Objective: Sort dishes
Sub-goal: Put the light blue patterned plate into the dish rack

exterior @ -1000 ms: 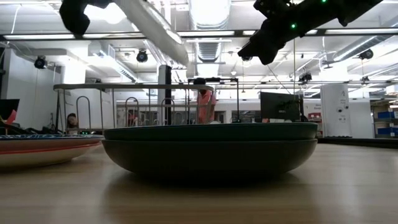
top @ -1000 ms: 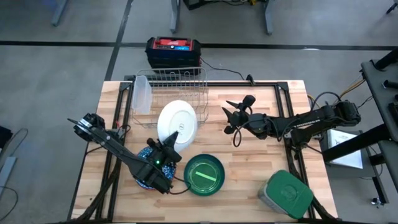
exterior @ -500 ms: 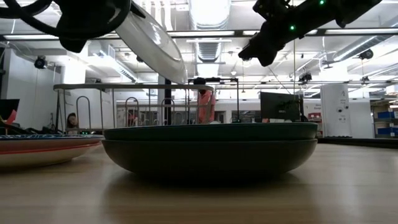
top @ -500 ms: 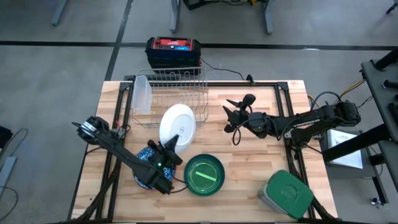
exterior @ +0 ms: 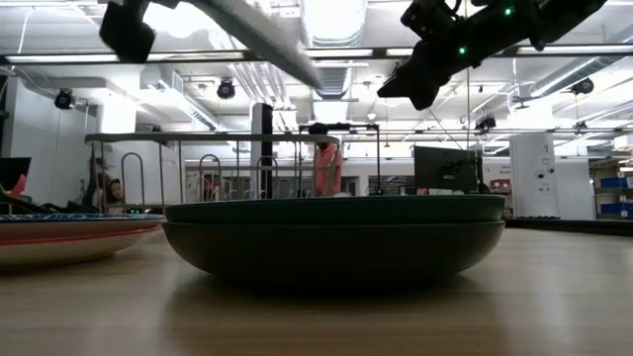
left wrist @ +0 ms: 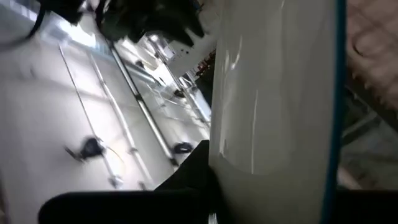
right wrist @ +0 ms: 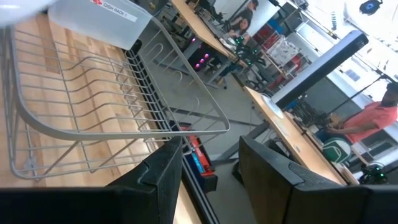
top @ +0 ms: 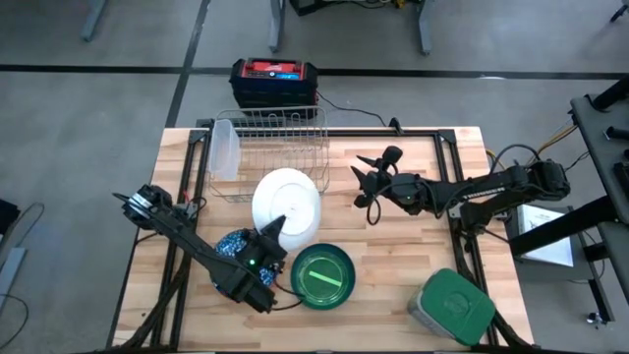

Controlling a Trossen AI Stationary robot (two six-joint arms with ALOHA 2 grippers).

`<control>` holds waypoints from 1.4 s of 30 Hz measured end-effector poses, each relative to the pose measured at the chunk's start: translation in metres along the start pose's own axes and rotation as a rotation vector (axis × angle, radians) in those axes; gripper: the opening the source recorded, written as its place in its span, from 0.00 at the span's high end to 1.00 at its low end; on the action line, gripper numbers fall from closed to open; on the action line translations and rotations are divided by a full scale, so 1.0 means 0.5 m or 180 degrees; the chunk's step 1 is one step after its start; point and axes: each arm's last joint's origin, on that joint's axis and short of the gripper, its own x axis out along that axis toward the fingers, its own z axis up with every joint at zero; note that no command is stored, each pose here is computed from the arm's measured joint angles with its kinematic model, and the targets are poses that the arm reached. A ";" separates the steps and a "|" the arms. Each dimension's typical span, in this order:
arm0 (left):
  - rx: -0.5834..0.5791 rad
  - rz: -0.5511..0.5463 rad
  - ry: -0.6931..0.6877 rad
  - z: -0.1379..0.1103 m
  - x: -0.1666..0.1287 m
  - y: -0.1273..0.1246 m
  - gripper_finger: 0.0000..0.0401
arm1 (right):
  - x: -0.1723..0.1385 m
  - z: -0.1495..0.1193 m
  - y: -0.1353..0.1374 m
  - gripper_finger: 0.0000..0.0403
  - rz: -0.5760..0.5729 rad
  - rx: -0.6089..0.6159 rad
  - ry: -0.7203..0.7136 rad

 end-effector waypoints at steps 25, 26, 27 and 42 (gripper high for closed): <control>-0.5991 -0.1015 0.2445 -0.422 0.221 0.062 0.94 | 0.003 -0.008 0.002 0.64 0.0095 0.0340 0.0052; -0.6018 -0.1154 0.2521 -0.425 0.222 0.056 0.94 | 0.003 -0.010 0.003 0.64 0.0117 0.0348 0.0072; -0.6017 -0.1228 0.2574 -0.426 0.223 0.050 0.94 | 0.003 -0.011 0.004 0.65 0.0136 0.0357 0.0083; -0.5924 -0.1401 0.2955 -0.398 0.248 0.010 0.94 | 0.002 -0.015 0.007 0.64 0.0161 0.0366 0.0131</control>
